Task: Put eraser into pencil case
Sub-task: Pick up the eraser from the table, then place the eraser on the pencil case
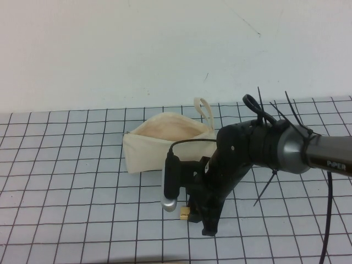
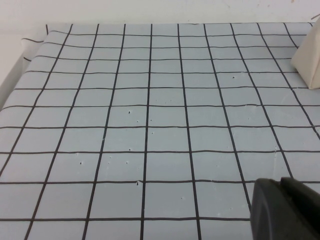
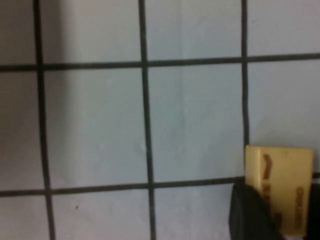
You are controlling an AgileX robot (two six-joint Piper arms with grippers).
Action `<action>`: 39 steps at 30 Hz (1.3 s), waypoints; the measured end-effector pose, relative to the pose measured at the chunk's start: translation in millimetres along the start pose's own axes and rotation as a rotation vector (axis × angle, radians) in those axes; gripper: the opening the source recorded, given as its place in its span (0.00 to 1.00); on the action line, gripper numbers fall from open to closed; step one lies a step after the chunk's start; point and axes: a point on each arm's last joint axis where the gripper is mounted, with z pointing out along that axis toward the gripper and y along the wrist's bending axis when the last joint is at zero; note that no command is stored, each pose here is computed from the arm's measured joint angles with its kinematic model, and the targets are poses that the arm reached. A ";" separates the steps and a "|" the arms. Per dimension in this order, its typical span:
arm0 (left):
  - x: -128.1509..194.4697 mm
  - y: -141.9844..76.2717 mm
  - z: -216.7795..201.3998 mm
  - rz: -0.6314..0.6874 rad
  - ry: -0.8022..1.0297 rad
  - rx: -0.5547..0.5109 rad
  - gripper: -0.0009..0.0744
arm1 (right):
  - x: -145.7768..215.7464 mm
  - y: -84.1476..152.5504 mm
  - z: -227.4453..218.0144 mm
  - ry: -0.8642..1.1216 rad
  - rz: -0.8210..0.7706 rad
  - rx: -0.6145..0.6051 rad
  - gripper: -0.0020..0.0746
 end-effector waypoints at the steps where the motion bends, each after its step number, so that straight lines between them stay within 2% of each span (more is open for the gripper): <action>1: 0.0 0.0 0.0 0.000 0.000 0.000 0.01 | 0.0 0.4 -0.2 0.001 0.001 -0.005 0.29; 10: 0.0 0.0 0.0 0.000 0.000 0.000 0.01 | -2.3 1.3 -4.4 0.017 0.040 -0.051 0.29; 15: 0.0 0.0 0.0 -0.004 0.000 0.000 0.01 | -24.4 -6.8 -45.9 0.006 0.039 -0.110 0.29; 19: 0.0 0.0 0.0 -0.018 0.000 0.000 0.01 | -50.2 -23.9 -91.2 -0.090 0.020 -0.012 0.29; 22: 0.0 0.0 0.0 -0.018 0.000 0.000 0.01 | -68.1 -39.4 -118.6 -0.196 0.011 0.128 0.29; 27: 0.0 0.0 0.0 -0.018 0.000 0.000 0.01 | -79.9 -63.0 -125.6 -0.346 0.134 0.356 0.29; 29: 0.0 0.0 0.0 -0.018 0.000 0.000 0.01 | -79.5 -68.9 -117.6 -0.358 0.179 0.390 0.36; 32: 0.0 0.0 0.0 -0.018 0.000 0.000 0.01 | -75.2 -72.7 -102.7 -0.327 0.228 0.392 0.56; 34: 0.0 0.0 0.0 -0.018 0.000 0.000 0.01 | -72.0 -73.3 -96.7 -0.294 0.235 0.389 0.64; 37: 0.0 0.0 0.0 -0.018 0.000 0.000 0.01 | -67.1 -72.6 -98.4 -0.228 0.224 0.391 0.66; 39: 0.0 0.0 0.0 -0.018 0.000 0.000 0.01 | -63.8 -71.1 -108.8 -0.169 0.214 0.394 0.59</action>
